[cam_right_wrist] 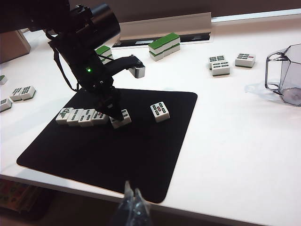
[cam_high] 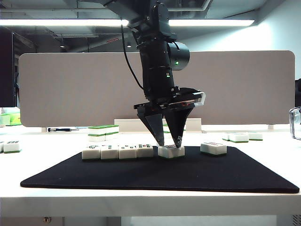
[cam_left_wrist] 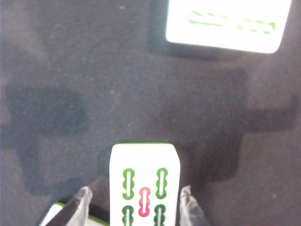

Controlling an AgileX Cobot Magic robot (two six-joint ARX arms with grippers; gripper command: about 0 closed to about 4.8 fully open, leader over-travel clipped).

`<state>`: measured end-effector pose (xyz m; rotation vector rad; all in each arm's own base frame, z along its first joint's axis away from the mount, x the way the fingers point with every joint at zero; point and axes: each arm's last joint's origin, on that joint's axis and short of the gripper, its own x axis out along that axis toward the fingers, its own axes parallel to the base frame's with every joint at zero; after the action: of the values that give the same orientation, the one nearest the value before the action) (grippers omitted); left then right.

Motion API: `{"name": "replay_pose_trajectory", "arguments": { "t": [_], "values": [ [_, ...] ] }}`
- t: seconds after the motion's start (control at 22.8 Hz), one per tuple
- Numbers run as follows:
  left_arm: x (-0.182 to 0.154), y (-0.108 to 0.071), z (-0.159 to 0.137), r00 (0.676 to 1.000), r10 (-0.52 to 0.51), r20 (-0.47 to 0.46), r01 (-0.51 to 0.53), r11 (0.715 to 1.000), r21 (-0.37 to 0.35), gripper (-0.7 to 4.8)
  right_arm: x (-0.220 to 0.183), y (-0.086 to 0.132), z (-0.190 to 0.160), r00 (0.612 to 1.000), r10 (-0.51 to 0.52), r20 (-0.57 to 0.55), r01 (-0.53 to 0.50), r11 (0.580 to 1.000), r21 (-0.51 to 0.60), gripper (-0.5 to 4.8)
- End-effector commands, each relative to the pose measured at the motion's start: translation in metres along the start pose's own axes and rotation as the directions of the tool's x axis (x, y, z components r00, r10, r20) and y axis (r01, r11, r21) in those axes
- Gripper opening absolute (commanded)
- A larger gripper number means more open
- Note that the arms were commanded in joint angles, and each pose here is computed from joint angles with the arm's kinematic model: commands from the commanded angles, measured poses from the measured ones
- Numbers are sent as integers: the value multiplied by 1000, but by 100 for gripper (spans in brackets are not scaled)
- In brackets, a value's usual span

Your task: Align six mahjong tiles in a row on the table.

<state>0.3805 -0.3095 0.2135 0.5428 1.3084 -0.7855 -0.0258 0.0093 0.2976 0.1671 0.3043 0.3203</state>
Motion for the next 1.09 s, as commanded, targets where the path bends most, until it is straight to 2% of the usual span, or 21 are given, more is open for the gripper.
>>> {"name": "replay_pose_trajectory", "arguments": {
  "t": [0.04, 0.31, 0.35, 0.39, 0.48, 0.53, 0.61, 0.66, 0.7, 0.79, 0.88, 1.09],
  "values": [
    [-1, -1, 1, 1000, -1, 13, 2, 998, -57, 241, -2, 1, 1, 1000, 3, 29, -3, 1000, -10, -1],
    [11, -2, 3, 1000, 5, 0, -5, 985, -170, 235, -2, 1, 1, 999, 5, 35, -4, 1000, -13, -1],
    [11, -2, 3, 1000, 5, 1, -4, 980, -198, 203, -2, 1, 1, 999, 4, 35, -4, 1000, -13, -1],
    [11, -2, 3, 1000, 4, 1, -3, 975, -223, 125, -2, 1, 1, 999, 4, 35, -3, 1000, -13, -1],
    [11, -2, 3, 1000, 3, -4, -4, 957, -289, 114, -2, 1, 1, 999, 4, 35, -4, 1000, -13, -1],
    [10, -2, 2, 1000, 1, -7, -3, 927, -374, 114, -2, 1, 1, 999, 5, 35, -4, 1000, -13, -1],
    [10, -2, 2, 1000, -6, -9, 0, 823, -568, 115, -2, 1, 1, 999, 4, 35, -4, 1000, -13, -1],
    [10, -2, 2, 1000, -7, -10, -1, 766, -643, 115, -2, 1, 1, 999, 4, 35, -4, 1000, -13, -1],
    [10, -2, 2, 1000, -6, -10, -2, 740, -672, 115, -2, 1, 1, 999, 5, 35, -4, 1000, -13, -1],
    [10, -2, 3, 1000, 0, -2, -2, 727, -687, 115, -2, 1, 1, 999, 7, 34, -7, 1000, -13, -1],
    [10, -1, 4, 1000, 25, 7, -12, 701, -713, 116, -2, 1, 1, 999, 7, 34, -7, 1000, -13, -1],
    [10, 2, 4, 997, 78, 7, -50, 697, -716, 116, -2, 1, 1, 999, 7, 34, -7, 1000, -13, -1]
  ]
}}
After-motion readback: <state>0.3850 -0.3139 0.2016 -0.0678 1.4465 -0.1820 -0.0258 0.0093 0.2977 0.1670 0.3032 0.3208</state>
